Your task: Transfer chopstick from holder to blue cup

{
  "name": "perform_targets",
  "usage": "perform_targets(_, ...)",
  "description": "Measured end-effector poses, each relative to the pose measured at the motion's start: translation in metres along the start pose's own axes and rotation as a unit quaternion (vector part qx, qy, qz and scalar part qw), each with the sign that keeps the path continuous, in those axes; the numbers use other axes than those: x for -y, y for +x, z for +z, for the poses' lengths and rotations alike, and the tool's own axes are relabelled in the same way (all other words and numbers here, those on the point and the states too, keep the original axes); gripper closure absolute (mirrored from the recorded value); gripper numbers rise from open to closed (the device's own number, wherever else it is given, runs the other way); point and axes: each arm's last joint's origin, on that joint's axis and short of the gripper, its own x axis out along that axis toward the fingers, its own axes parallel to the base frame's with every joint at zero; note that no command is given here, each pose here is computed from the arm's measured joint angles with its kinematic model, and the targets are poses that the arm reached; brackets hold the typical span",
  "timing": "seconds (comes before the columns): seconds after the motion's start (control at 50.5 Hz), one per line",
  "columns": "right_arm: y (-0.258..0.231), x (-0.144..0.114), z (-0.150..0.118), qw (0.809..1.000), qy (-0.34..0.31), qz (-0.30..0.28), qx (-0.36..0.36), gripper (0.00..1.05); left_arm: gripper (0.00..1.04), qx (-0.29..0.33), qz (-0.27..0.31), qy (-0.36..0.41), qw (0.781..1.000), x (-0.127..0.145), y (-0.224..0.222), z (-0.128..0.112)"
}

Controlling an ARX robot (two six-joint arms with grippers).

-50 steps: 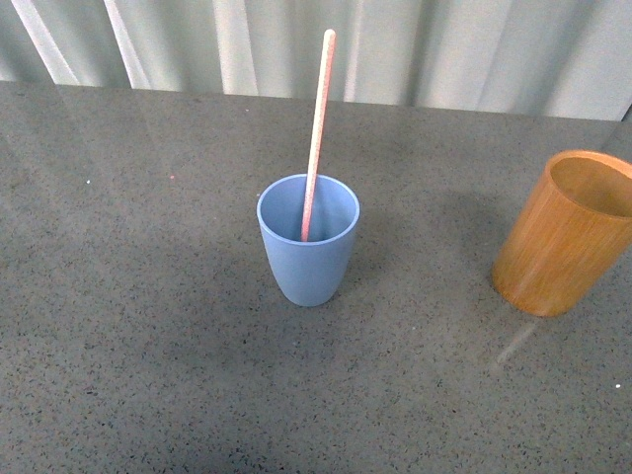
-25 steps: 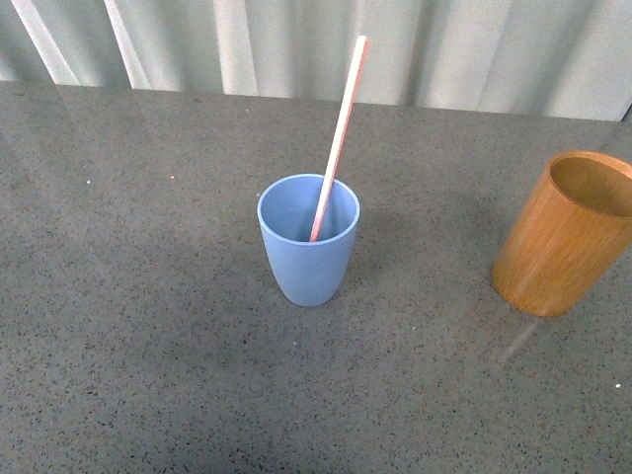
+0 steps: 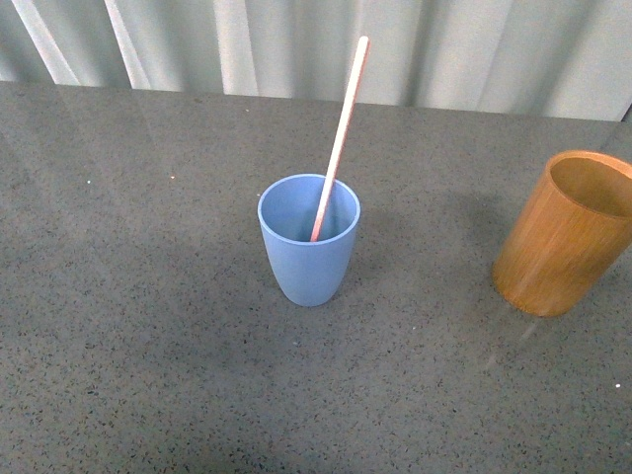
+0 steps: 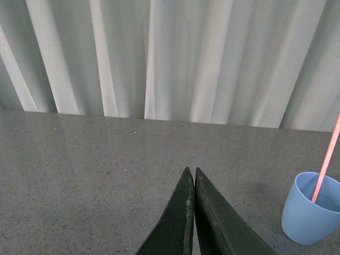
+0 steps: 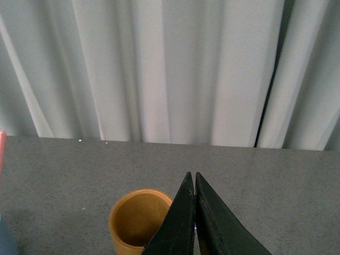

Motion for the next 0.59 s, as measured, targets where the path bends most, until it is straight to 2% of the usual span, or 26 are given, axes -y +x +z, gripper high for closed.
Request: perform_targets(0.595,-0.028,0.001,0.009,1.0,0.0,-0.001,0.015,1.04,1.01,0.0,0.0,0.0,1.0,0.0,0.0,0.0)
